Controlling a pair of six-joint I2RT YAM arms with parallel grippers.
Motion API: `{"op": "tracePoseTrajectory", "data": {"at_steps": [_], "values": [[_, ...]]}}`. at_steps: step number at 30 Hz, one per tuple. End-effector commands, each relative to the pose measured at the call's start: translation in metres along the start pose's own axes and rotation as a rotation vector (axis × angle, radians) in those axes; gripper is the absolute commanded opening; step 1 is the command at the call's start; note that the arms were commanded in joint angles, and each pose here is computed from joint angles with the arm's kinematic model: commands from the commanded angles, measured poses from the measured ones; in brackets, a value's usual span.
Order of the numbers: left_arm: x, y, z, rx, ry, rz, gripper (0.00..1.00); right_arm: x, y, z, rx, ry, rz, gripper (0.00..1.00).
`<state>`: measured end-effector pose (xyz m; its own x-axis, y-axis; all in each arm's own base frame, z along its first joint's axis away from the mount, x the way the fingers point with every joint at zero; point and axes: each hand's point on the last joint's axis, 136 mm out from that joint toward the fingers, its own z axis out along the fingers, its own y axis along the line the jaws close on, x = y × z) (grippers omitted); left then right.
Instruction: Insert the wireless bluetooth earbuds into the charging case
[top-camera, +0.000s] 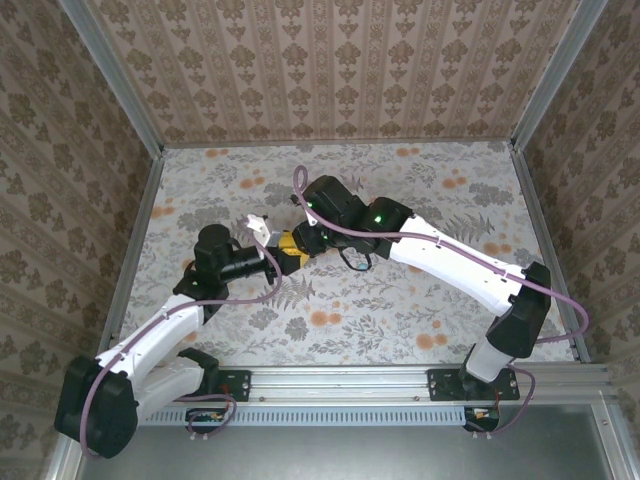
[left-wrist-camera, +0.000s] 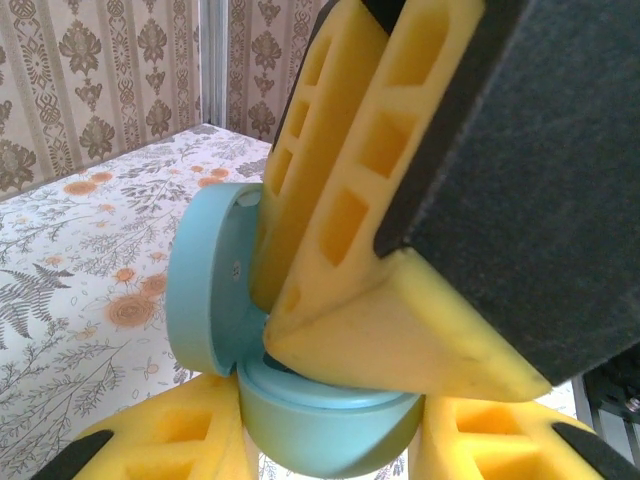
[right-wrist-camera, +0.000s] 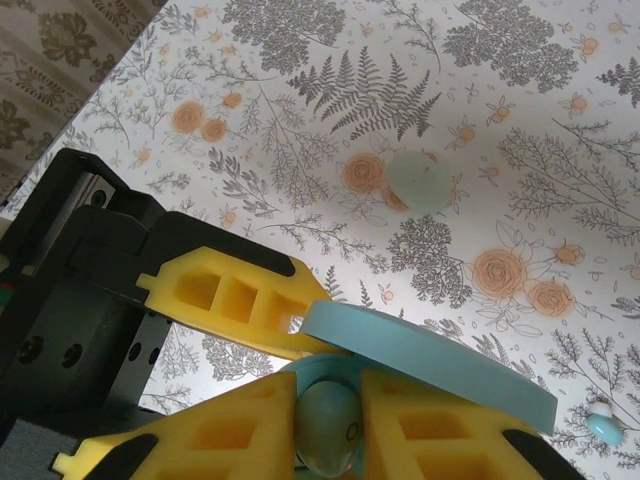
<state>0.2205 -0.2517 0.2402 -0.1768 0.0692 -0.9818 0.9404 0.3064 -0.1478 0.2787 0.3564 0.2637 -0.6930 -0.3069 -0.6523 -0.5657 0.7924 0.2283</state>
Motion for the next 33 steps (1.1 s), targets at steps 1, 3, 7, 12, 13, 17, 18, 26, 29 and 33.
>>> {"op": "tracePoseTrajectory", "data": {"at_steps": [1,3,7,12,13,17,18,26,29,33], "values": [[-0.015,-0.005,0.000,0.014,-0.040,0.065,0.35,0.004,0.008,-0.005,-0.031,0.032,0.018,0.26],[-0.014,-0.005,0.000,0.015,-0.040,0.065,0.34,0.003,0.009,-0.007,-0.036,0.024,0.022,0.27],[-0.014,-0.005,-0.001,0.014,-0.041,0.066,0.34,0.000,0.008,-0.010,-0.038,0.014,0.037,0.30],[-0.013,-0.005,-0.001,0.012,-0.040,0.067,0.34,-0.006,0.006,-0.019,-0.037,-0.017,0.067,0.35],[-0.012,-0.006,-0.002,0.012,-0.039,0.067,0.35,-0.008,0.005,-0.023,-0.040,-0.028,0.075,0.36],[-0.012,-0.006,-0.002,0.006,-0.040,0.069,0.34,-0.020,0.006,-0.043,-0.058,-0.091,0.087,0.37],[-0.012,-0.005,-0.003,0.002,-0.040,0.068,0.35,-0.022,0.005,-0.048,-0.059,-0.108,0.084,0.37],[-0.011,-0.003,-0.003,-0.007,-0.039,0.059,0.34,-0.029,-0.015,-0.080,-0.037,-0.184,0.114,0.40],[-0.010,-0.003,-0.003,-0.011,-0.039,0.058,0.34,-0.025,-0.038,-0.083,-0.008,-0.187,0.170,0.40],[-0.009,-0.003,-0.004,-0.015,-0.034,0.055,0.35,-0.004,-0.088,-0.084,0.052,-0.159,0.315,0.41]]}}
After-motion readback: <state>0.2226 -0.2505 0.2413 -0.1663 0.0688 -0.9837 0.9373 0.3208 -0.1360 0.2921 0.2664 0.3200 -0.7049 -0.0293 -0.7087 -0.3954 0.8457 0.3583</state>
